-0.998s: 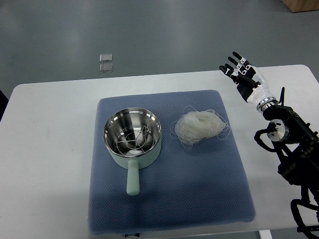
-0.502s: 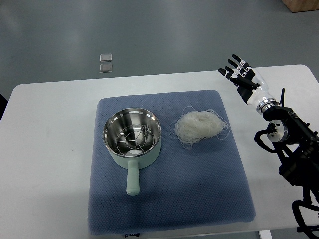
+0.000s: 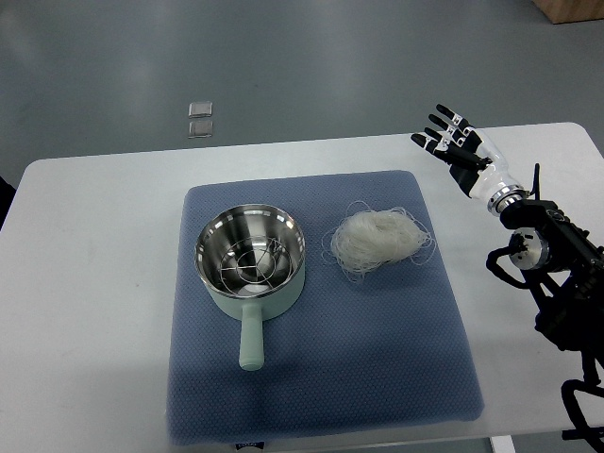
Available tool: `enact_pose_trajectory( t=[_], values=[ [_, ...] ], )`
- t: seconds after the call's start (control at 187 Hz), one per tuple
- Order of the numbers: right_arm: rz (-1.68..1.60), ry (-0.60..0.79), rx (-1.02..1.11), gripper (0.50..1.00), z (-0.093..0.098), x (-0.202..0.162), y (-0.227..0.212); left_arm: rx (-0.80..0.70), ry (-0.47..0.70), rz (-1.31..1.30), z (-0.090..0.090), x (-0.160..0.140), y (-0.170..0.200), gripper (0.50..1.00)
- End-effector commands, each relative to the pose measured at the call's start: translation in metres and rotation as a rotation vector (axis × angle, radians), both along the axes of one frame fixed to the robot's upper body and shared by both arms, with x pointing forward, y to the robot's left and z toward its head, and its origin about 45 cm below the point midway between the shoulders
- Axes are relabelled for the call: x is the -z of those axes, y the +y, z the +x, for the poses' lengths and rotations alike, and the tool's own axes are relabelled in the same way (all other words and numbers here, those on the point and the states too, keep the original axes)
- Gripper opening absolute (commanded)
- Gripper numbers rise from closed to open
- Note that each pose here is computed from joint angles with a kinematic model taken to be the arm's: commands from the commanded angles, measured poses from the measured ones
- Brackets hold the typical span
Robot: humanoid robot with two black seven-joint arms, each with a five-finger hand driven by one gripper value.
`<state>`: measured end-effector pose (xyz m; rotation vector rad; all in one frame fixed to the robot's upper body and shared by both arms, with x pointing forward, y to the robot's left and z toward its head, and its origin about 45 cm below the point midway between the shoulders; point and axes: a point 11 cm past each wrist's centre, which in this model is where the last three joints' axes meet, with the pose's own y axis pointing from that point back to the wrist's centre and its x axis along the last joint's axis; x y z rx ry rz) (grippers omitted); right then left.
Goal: Put vermicelli into pot with right hand
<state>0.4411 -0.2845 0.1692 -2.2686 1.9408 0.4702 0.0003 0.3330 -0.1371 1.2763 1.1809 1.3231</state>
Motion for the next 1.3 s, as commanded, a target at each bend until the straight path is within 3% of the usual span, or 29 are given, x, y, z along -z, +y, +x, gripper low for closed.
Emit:
enact_pose_trajectory(
  t=[0.0, 0.406, 0.966, 1.292],
  values=[
    [-0.019, -0.004, -0.007, 0.924, 0.0, -0.001, 0.0, 0.0, 0.001, 0.0, 0.0, 0.0, 0.0, 1.0],
    [-0.148, -0.037, -0.112, 0.924, 0.001, -0.008, 0.006, 0.001, 0.002, -0.008, 0.0, 0.0, -0.002, 1.0],
    [-1.019, -0.199, -0.762, 0.924, 0.008, -0.071, 0.048, 0.003, 0.002, -0.015, 0.0, 0.0, -0.004, 1.0],
    [-1.293, -0.206, -0.97, 0.924, -0.002, -0.06, 0.079, 0.0, 0.001, -0.015, 0.0, 0.0, -0.004, 1.0]
  ],
)
